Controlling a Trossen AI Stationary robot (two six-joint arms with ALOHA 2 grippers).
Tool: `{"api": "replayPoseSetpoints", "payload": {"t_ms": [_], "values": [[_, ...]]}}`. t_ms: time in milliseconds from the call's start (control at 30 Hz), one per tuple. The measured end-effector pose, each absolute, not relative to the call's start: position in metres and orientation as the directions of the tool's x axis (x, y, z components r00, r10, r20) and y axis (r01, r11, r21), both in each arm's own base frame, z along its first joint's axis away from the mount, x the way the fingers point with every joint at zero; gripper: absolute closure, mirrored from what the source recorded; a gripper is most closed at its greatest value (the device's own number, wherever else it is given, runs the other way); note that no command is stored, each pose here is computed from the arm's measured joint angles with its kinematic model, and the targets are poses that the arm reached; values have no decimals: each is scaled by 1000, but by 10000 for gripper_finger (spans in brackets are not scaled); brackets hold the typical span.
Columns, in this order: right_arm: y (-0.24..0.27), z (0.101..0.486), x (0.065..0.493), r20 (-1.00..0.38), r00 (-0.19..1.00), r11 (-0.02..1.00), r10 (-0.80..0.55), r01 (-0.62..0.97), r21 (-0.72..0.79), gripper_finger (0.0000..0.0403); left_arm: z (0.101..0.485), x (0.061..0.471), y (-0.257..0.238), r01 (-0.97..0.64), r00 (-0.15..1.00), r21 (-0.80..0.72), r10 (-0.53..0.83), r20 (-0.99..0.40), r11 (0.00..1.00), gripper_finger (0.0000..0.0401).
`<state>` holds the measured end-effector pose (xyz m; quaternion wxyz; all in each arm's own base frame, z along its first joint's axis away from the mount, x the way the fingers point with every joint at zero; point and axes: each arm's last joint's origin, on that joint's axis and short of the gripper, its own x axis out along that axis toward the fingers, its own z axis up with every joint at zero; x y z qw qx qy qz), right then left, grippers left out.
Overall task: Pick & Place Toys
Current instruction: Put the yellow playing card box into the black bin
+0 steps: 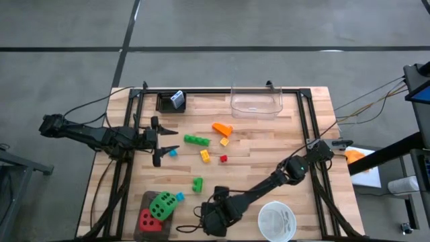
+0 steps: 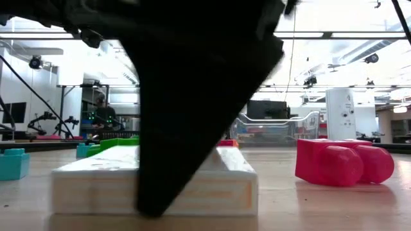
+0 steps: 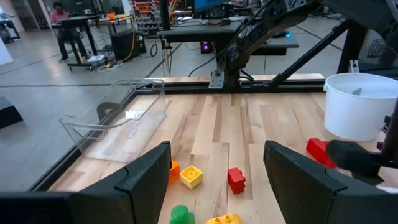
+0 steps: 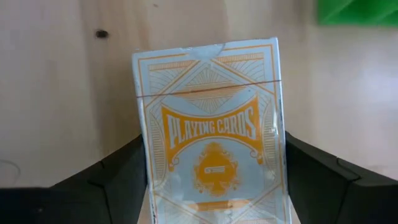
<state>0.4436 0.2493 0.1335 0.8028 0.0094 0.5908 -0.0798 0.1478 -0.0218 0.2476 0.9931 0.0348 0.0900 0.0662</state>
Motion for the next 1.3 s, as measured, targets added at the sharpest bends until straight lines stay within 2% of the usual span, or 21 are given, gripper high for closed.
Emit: {"api": "replayPoseSetpoints", "payload": {"t_ms": [300, 667, 800, 967, 1300], "values": [[234, 165, 430, -856, 328, 913, -400, 58, -404, 101, 253, 149, -22, -131, 983, 45, 136, -120, 990, 146], [215, 198, 420, -620, 393, 701, -679, 97, -706, 101, 246, 156, -24, -148, 985, -116, 136, -105, 982, 146], [203, 204, 424, -555, 395, 631, -732, 85, -771, 101, 231, 169, -26, -147, 988, -202, 135, -73, 968, 146], [187, 209, 429, -475, 389, 538, -789, 66, -840, 101, 217, 189, -29, -158, 986, -221, 144, -79, 962, 146], [152, 216, 434, -375, 325, 414, -868, 58, -908, 101, 217, 221, -27, -185, 978, -274, 149, -145, 944, 146]]}}
